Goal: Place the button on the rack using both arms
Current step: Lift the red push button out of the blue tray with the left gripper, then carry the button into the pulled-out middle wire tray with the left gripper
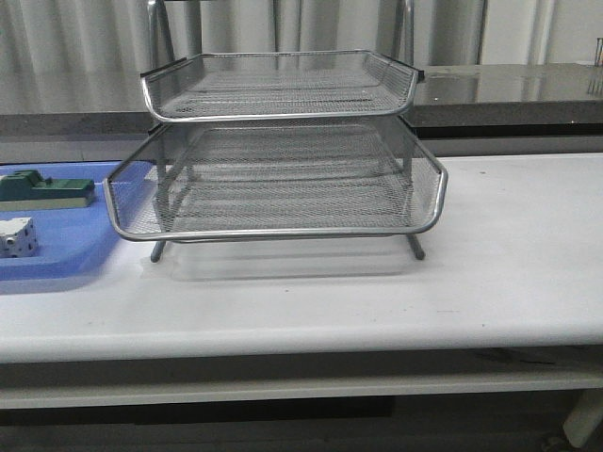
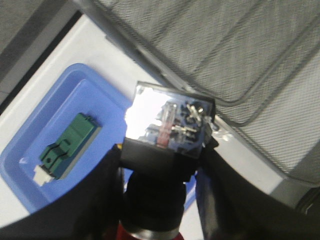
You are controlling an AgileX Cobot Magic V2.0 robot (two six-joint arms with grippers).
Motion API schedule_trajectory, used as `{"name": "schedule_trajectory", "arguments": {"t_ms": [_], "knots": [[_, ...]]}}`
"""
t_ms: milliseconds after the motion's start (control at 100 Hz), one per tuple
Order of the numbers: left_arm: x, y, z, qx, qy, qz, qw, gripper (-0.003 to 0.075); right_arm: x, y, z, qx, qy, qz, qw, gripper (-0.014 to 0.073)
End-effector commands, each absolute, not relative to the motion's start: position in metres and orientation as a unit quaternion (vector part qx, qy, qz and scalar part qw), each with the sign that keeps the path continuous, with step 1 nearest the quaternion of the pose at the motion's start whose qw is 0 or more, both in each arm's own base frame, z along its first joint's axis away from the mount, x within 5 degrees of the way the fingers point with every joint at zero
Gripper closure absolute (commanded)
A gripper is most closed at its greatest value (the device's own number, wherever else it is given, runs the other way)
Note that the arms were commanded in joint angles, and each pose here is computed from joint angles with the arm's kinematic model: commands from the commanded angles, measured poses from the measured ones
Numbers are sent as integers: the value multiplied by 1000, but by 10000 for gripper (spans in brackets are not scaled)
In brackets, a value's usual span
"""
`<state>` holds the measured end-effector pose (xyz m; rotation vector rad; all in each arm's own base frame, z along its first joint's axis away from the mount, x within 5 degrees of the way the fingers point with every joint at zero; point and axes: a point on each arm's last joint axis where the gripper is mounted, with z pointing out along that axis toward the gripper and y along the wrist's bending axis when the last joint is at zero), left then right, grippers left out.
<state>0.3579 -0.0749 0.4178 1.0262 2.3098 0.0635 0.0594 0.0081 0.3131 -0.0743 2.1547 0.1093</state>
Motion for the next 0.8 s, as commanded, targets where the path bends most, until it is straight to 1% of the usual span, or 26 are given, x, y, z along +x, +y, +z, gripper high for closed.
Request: {"name": "schedule_trajectory", "arguments": {"t_ms": [0, 150, 380, 670, 790], "knots": [[330, -91, 439, 401, 854, -7, 331, 741, 62, 8, 329, -28, 856, 47, 514, 666], [319, -124, 432, 438, 838, -54, 320, 741, 62, 8, 329, -28, 856, 47, 514, 666], [303, -172, 410, 500, 815, -80, 281, 741, 62, 8, 329, -28, 856, 47, 514, 666], [316, -220, 358, 543, 808, -94, 211, 741, 62, 8, 329, -28, 856, 47, 513, 666], [326, -233, 336, 549, 807, -89, 197, 741, 62, 8, 329, -28, 856, 47, 513, 666]]}}
